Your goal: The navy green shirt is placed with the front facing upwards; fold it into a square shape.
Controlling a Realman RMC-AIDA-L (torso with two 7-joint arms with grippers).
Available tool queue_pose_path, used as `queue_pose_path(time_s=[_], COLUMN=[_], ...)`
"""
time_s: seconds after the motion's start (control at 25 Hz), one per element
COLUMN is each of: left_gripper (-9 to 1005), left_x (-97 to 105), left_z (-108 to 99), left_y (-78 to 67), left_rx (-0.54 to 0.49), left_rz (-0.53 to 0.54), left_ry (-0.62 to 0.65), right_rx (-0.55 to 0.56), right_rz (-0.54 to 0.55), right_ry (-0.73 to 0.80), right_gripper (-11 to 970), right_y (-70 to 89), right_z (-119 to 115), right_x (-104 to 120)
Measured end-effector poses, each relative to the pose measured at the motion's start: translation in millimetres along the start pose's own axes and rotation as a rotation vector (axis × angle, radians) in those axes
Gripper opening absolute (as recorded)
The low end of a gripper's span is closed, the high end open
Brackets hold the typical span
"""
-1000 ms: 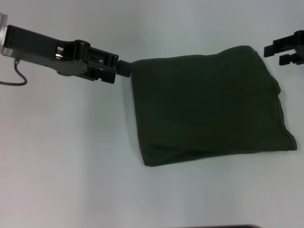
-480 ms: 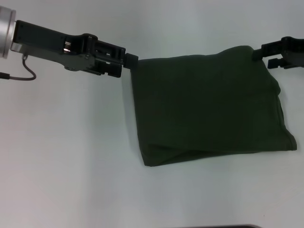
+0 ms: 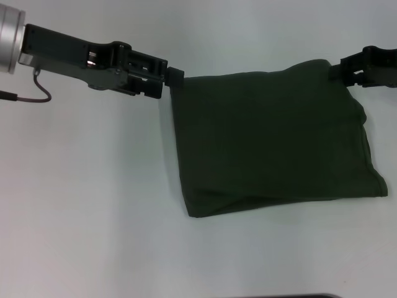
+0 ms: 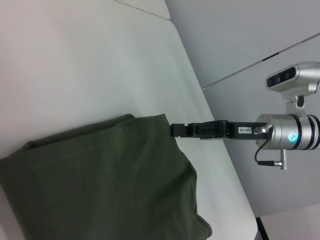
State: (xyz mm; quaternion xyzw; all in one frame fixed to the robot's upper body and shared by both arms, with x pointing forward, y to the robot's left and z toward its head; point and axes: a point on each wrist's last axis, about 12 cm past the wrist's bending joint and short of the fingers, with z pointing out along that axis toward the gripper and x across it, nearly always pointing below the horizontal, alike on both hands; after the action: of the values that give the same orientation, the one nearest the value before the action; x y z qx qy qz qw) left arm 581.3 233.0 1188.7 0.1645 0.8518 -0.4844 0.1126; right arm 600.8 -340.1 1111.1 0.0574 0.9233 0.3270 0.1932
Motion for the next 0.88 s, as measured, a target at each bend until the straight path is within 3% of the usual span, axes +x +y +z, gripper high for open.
queue_pose_path(time_s=[0.28, 0.6, 0.88], left_gripper=[663, 664, 664], left_x=[-1.8, -1.8, -0.6], left_z=[2.5, 3.3, 4.4], left_y=[-0.8, -1.0, 0.4], left_rx=[-0.001, 0.003, 0.008], left_rz=[0.006, 0.009, 0.003], left_ry=[-0.005, -0.005, -0.001], right_rx=[0.008, 0.007, 0.011], right_rz=[0.005, 0.001, -0.002], right_ry=[-0.007, -0.030, -0.018], right_gripper=[429, 92, 76], right_y=[-2.5, -2.2, -2.0], right_z=[-2.3, -2.6, -4.5], right_x=[-0.8, -2.6, -3.8])
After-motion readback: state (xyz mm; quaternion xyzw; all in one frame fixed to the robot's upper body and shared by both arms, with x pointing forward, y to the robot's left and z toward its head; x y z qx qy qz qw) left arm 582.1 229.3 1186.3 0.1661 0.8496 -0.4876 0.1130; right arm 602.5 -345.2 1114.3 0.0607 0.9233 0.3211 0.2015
